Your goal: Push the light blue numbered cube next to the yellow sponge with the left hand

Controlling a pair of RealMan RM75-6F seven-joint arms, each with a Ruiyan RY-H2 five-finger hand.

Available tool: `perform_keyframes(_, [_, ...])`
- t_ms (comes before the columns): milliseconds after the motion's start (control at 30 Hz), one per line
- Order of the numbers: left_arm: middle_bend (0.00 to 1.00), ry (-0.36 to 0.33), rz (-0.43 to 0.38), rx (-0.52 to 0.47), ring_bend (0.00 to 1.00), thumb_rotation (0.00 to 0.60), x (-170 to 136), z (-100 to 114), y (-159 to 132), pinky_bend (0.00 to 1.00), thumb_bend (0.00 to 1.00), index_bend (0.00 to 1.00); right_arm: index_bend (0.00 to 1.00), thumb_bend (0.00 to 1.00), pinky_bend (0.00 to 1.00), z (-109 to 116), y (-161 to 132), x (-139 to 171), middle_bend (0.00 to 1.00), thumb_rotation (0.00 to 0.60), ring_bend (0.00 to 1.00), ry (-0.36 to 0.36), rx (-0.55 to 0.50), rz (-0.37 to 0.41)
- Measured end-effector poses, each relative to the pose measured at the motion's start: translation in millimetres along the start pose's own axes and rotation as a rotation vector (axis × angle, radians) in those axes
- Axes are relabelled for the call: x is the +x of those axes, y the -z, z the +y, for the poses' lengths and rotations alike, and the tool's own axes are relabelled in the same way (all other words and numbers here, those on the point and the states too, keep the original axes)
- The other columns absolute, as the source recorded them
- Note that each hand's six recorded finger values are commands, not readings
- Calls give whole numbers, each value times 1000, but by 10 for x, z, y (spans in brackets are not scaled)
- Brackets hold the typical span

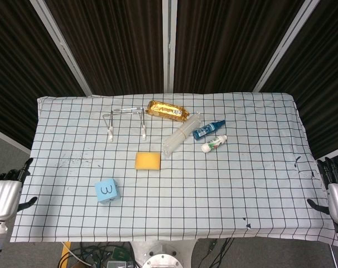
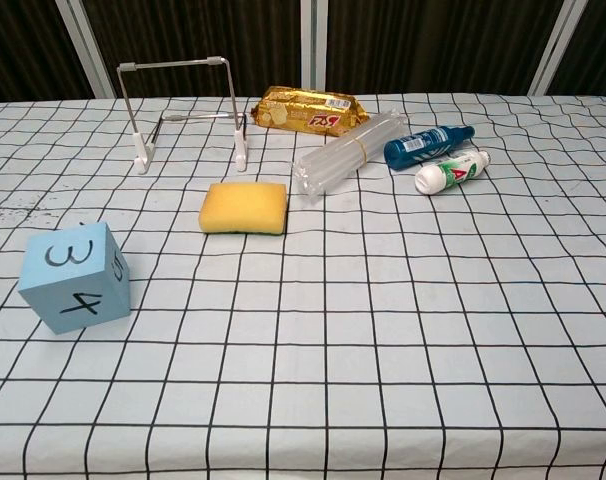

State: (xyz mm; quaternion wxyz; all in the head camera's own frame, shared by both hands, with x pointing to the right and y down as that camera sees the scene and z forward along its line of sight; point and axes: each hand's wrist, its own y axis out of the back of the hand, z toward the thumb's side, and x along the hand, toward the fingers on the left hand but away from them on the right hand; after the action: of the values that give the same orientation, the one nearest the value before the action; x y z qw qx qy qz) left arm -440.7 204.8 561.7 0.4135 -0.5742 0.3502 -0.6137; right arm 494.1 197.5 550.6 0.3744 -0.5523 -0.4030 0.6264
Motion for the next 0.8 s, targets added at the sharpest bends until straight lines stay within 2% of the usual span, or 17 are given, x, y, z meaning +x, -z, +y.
perform_keyframes(67, [850,12,-14,-3,843,600,-11,-18,-48,841,371,178,0,0,0,-6,5,-5,0,600,0,-3,0,-2])
perform_keyframes(200, [856,59,-50,-23,848,600,-30,-95,-120,844,389,187,0,2,0,-14,12,-15,0,600,0,-9,3,-7])
perform_keyframes(500, [841,284,-213,-121,858,600,-129,-285,-475,848,425,349,0,8,0,37,5,-17,0,600,0,2,2,-9])
perform_keyframes(633, [833,393,-297,-130,861,600,-183,-366,-674,851,431,355,0,9,0,32,9,-15,0,600,0,-1,0,-10])
perform_keyframes(800, [831,480,-367,-116,861,600,-229,-476,-862,851,432,315,0,9,0,40,21,-14,0,600,0,2,0,-13])
